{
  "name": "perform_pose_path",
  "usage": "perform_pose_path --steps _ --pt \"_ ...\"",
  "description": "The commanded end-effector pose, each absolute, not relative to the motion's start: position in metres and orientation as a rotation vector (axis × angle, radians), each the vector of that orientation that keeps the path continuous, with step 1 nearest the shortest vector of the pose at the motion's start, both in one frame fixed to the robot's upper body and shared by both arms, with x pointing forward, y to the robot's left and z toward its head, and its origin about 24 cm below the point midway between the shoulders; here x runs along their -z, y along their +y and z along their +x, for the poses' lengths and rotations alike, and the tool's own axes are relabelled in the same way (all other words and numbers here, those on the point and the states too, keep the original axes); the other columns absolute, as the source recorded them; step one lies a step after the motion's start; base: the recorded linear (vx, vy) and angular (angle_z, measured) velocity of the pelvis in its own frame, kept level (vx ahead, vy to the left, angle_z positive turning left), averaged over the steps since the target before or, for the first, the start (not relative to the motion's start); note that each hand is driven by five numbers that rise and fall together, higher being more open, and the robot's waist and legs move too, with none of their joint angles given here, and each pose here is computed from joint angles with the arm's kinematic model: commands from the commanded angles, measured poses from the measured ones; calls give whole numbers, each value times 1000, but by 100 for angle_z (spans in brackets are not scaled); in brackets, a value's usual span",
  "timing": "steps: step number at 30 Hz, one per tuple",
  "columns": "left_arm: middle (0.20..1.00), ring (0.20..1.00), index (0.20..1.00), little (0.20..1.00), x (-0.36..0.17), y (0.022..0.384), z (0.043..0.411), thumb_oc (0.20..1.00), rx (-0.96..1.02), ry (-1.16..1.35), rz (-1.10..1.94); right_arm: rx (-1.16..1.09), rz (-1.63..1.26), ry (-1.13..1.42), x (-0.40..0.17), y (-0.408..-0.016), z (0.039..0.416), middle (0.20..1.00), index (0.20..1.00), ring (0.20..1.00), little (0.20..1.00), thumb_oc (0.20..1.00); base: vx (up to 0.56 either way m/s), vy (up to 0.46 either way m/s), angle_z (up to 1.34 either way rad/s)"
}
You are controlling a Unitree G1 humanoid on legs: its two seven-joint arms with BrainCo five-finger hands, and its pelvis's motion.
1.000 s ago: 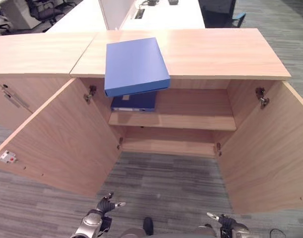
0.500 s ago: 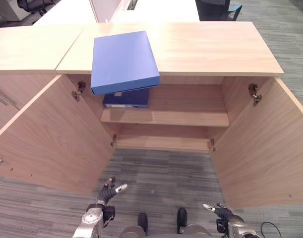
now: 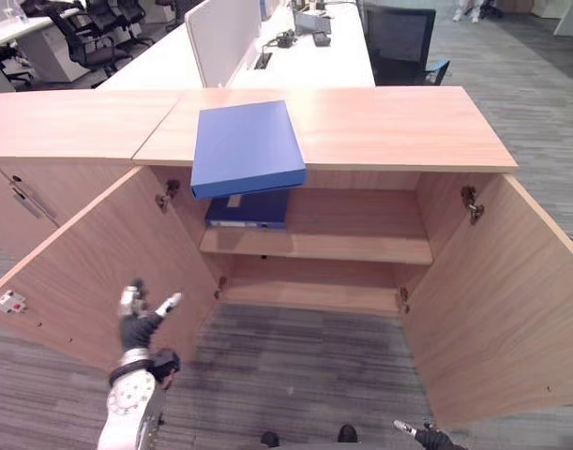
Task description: Put the empty folder in the office cabinet
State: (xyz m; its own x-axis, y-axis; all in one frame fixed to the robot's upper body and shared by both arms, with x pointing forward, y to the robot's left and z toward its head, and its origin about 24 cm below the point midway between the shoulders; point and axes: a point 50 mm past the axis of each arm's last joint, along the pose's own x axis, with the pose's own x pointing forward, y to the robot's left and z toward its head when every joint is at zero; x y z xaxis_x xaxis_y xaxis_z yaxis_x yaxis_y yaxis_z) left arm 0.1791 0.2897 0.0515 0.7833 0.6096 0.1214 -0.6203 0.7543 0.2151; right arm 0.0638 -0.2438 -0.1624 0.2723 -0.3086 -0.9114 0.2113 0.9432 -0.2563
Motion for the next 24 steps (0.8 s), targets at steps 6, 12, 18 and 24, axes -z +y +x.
perform_pose_path --steps 6,12,18,24 --pt "1000 1000 1000 1000 -147 278 206 1000 -647 -538 654 341 -95 1234 165 -230 79 1000 1000 1000 1000 1000 8 -12 6" --pt "1000 1000 1000 1000 -181 246 231 1000 -428 -692 755 341 -77 1243 164 -231 85 1000 1000 1000 1000 1000 7 -1 4" --pt "1000 1000 1000 1000 -210 206 269 1000 -244 -834 929 269 -135 1234 163 -230 95 1000 1000 1000 1000 1000 2 5 -6" --pt "1000 1000 1000 1000 -209 177 304 1000 -149 -836 1157 247 -176 1236 162 -232 98 1000 1000 1000 1000 1000 -5 8 -6"
